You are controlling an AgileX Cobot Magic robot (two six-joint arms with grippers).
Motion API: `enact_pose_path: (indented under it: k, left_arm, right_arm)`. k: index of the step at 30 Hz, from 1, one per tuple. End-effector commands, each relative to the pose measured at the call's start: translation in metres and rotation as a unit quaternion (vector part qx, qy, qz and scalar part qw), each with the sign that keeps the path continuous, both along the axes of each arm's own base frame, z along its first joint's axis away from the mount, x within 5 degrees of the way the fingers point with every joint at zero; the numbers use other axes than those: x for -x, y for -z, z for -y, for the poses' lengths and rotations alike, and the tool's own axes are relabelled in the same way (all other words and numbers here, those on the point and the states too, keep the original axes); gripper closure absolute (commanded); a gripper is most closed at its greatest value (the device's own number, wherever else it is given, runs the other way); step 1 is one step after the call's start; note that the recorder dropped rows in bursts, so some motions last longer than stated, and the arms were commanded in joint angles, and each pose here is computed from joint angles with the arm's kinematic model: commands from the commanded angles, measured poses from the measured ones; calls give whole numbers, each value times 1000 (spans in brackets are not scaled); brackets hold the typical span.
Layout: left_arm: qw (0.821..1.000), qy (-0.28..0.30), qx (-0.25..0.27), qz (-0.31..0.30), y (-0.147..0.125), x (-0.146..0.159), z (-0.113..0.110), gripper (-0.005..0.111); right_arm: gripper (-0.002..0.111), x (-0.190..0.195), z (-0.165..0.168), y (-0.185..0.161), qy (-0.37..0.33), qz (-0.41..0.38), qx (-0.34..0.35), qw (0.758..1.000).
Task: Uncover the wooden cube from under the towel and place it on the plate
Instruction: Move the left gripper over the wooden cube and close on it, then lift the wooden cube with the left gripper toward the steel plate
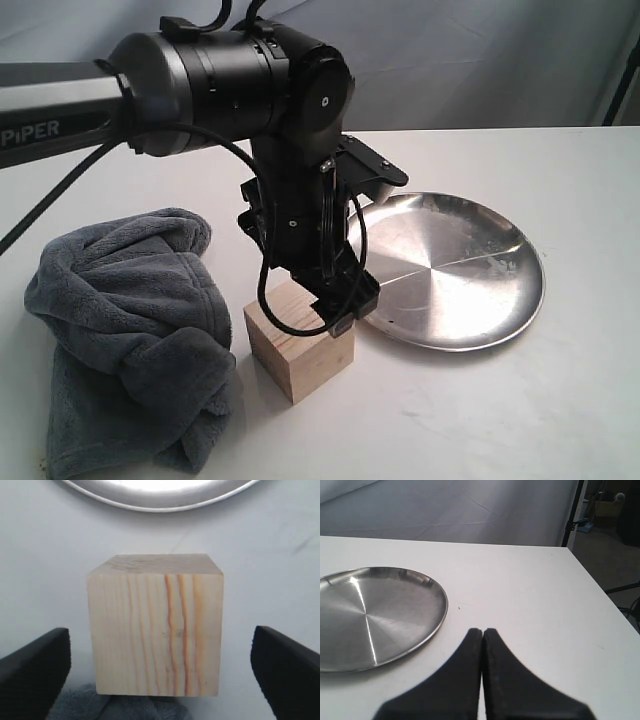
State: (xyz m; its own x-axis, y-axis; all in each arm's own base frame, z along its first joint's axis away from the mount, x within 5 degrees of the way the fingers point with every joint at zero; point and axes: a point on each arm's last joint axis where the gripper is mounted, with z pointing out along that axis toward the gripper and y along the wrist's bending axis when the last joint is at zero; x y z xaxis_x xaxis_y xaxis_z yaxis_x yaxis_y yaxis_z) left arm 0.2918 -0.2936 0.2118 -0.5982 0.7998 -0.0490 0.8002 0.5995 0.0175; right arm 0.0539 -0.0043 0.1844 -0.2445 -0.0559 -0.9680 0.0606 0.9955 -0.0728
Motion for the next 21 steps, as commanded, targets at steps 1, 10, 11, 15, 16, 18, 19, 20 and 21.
enact_pose_path:
  k: [1, 10, 11, 15, 16, 18, 19, 20, 21]
  left_arm:
    - [1000, 5, 1, 0, 6, -1, 4, 15]
    - [1000, 6, -16, -14, 24, -4, 6, 15]
    - [1000, 6, -16, -14, 24, -4, 6, 15]
    - [1000, 6, -16, -15, 25, -4, 6, 15]
    - [1000, 5, -16, -16, 26, -4, 7, 15]
    - [1000, 5, -19, -19, 29, -4, 7, 15]
    - [1000, 5, -20, -20, 30, -4, 7, 15]
    - [1000, 5, -22, -22, 33, -5, 7, 15]
    - [999, 5, -23, -23, 34, -5, 7, 15]
  right_arm:
    - [108, 0, 0, 1, 0, 2, -6, 1000]
    - [108, 0, 0, 1, 0, 2, -6, 1000]
    - [108, 0, 0, 1, 0, 2, -6, 1000]
    - [108, 0, 0, 1, 0, 2, -6, 1000]
    - [108, 0, 0, 1, 0, 2, -6, 1000]
    - [108, 0, 0, 1, 0, 2, -6, 1000]
    - [108, 0, 0, 1, 0, 2, -6, 1000]
    - [108, 0, 0, 1, 0, 2, -6, 1000]
    - [108, 0, 0, 1, 0, 2, -6, 1000]
